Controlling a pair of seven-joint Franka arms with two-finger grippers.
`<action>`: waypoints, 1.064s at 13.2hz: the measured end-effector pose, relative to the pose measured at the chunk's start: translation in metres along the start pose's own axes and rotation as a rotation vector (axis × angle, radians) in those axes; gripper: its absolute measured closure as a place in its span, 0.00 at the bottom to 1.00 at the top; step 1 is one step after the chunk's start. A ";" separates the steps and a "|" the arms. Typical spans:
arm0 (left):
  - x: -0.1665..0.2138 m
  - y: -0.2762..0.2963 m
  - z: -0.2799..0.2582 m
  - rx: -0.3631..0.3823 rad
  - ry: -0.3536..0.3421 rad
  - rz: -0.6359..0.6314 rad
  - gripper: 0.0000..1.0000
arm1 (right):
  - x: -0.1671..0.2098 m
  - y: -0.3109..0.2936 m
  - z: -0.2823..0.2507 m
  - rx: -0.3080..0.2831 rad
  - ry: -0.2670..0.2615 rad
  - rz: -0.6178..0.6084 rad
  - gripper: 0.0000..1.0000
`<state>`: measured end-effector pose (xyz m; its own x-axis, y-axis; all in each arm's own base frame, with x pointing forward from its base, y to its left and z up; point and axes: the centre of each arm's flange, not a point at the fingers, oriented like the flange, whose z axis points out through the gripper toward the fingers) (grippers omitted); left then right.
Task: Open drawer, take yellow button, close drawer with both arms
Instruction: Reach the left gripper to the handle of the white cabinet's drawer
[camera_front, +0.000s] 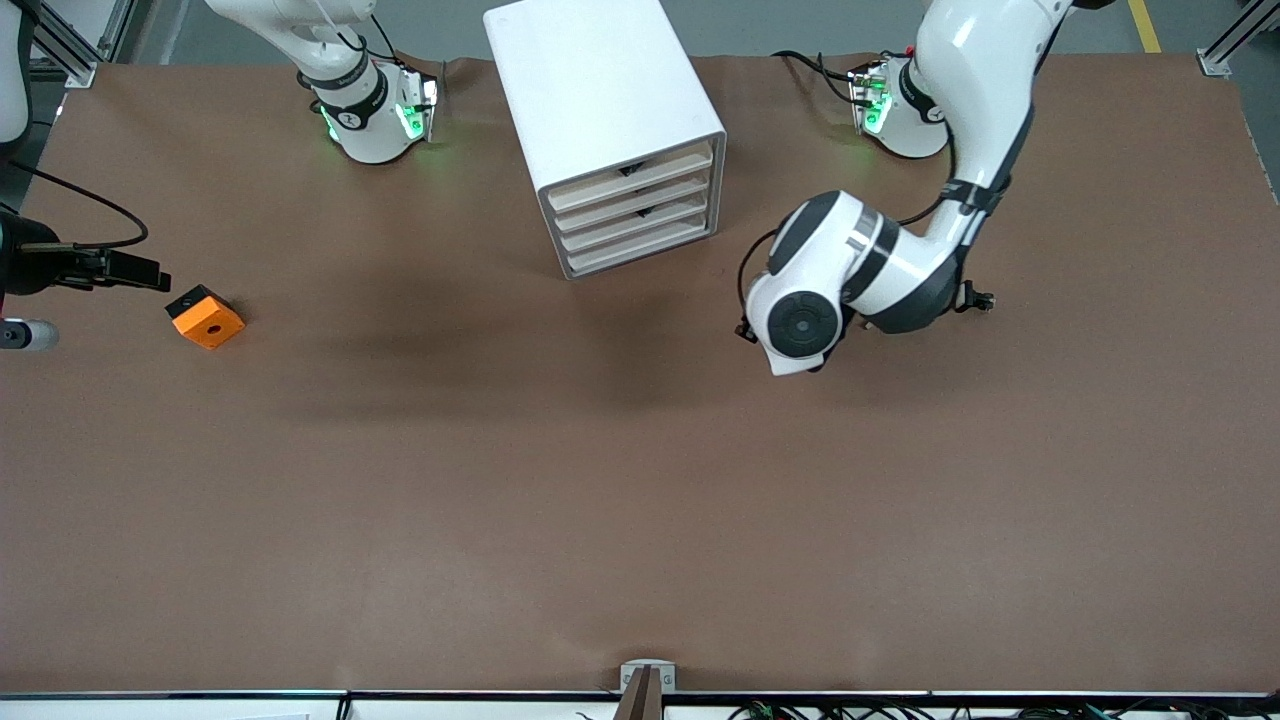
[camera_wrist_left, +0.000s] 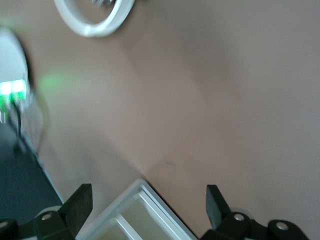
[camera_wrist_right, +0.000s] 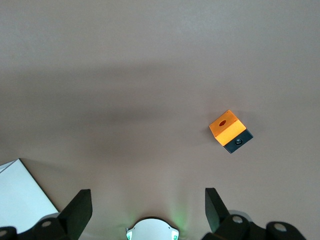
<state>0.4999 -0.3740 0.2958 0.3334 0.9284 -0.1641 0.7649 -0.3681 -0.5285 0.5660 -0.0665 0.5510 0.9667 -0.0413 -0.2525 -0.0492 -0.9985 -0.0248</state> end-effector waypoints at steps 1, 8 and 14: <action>-0.011 0.001 0.009 0.018 -0.012 -0.108 0.00 | 0.000 -0.001 -0.001 0.000 0.003 0.006 0.00; -0.043 0.004 0.028 0.237 -0.308 -0.494 0.00 | 0.001 -0.024 -0.005 -0.009 0.012 0.090 0.00; -0.053 -0.002 0.044 0.416 -0.385 -0.555 0.00 | 0.001 -0.048 -0.005 -0.018 0.010 0.160 0.00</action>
<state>0.4569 -0.4206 0.2692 -0.3085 0.9510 -0.0223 0.4693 0.1317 -0.8732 0.5702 -0.0186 0.5569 0.9495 -0.1998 -0.2421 -0.1979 -0.9797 0.0324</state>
